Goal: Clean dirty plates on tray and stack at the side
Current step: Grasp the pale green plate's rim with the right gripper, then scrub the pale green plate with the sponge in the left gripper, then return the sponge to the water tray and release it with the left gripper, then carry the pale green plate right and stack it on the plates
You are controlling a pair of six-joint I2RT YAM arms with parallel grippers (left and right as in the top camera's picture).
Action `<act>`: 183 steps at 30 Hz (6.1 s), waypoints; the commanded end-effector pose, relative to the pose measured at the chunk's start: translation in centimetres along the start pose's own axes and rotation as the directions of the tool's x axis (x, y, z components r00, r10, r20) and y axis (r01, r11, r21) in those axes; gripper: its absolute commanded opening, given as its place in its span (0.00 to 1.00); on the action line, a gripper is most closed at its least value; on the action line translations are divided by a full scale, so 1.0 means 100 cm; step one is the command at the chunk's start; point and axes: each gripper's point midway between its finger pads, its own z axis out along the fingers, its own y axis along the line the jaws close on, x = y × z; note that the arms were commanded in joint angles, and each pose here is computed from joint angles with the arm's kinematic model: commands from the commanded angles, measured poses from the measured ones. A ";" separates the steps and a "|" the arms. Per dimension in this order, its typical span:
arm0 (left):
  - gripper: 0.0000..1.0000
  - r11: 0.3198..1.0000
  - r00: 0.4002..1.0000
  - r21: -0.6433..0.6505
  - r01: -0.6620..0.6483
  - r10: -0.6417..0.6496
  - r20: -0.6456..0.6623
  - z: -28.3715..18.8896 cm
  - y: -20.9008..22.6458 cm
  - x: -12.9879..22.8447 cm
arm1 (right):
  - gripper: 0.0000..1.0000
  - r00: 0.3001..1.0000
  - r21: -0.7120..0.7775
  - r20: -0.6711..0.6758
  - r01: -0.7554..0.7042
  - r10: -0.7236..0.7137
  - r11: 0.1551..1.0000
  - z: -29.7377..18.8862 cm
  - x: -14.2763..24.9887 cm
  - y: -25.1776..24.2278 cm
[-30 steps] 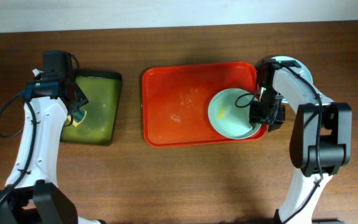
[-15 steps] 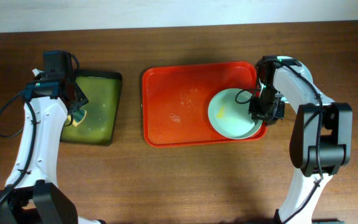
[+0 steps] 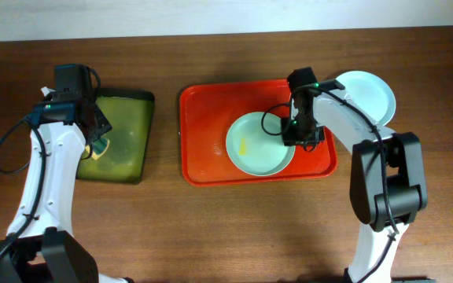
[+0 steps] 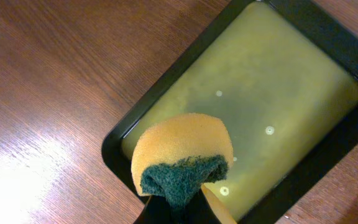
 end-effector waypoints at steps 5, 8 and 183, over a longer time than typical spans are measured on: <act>0.00 0.952 0.995 0.307 0.020 0.010 -0.095 -0.014 -0.054 0.016 | 0.36 0.999 -0.087 0.043 -0.021 0.025 0.996 0.003 -0.013 0.015; 0.00 0.881 0.982 0.464 -0.091 0.157 -0.106 -0.028 -0.097 0.036 | 0.32 0.997 -0.090 0.042 -0.055 0.059 0.994 0.011 -0.009 0.020; 0.99 0.976 0.996 0.201 0.079 -0.086 0.027 -0.016 -0.022 -0.050 | 0.98 0.854 -0.115 0.312 -0.400 0.415 0.909 -0.185 -0.054 -0.230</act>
